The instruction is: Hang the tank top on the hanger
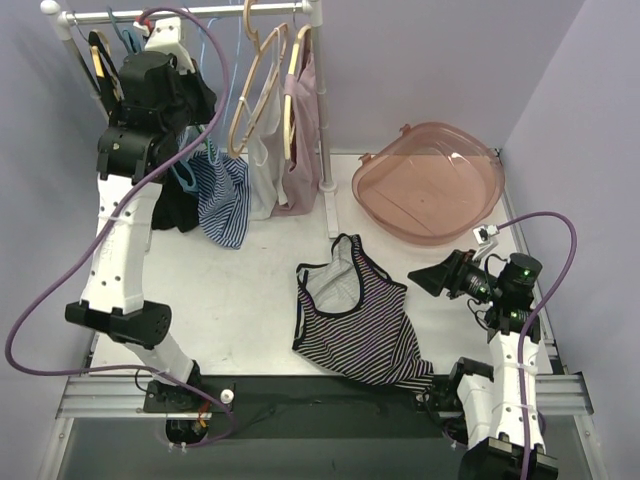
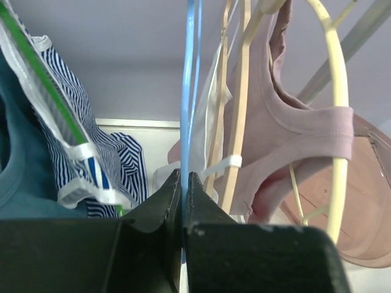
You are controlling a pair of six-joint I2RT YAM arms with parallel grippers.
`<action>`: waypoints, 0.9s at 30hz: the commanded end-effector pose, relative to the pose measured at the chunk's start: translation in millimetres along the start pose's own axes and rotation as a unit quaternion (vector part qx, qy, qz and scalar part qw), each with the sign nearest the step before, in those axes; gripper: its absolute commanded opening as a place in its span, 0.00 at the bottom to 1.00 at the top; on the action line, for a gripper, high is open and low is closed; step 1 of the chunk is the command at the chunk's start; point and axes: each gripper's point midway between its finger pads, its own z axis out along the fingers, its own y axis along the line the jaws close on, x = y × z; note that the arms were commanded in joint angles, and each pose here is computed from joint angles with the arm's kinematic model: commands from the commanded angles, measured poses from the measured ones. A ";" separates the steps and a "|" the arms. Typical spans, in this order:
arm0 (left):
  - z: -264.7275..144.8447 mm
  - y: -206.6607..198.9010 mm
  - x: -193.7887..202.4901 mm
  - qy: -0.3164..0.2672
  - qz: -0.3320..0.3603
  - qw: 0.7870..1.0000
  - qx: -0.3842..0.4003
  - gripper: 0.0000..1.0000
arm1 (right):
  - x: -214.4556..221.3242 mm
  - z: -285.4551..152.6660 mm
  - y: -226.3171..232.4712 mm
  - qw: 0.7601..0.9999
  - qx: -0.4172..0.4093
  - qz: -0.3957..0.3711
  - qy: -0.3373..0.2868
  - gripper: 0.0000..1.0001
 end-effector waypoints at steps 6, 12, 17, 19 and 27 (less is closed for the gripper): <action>-47.0 -1.6 -19.2 -0.042 -0.007 0.999 0.015 0.00 | -9.5 -3.7 6.7 0.999 -0.016 -0.029 -0.015 0.75; -84.2 4.7 -1.3 -0.033 -0.009 0.999 0.019 0.00 | -15.3 -6.9 5.5 0.999 -0.009 -0.035 -0.019 0.75; -128.2 6.7 4.9 -0.050 -0.018 0.998 0.035 0.00 | -13.8 -9.2 3.0 0.999 -0.002 -0.040 0.008 0.75; -147.1 7.7 9.9 -0.058 -0.023 0.997 0.044 0.00 | -11.7 -13.0 6.5 0.998 -0.003 -0.057 0.031 0.75; -216.7 13.4 42.3 -0.097 -0.037 0.991 0.083 0.00 | -24.3 -35.3 37.6 0.981 -0.007 -0.173 0.093 0.76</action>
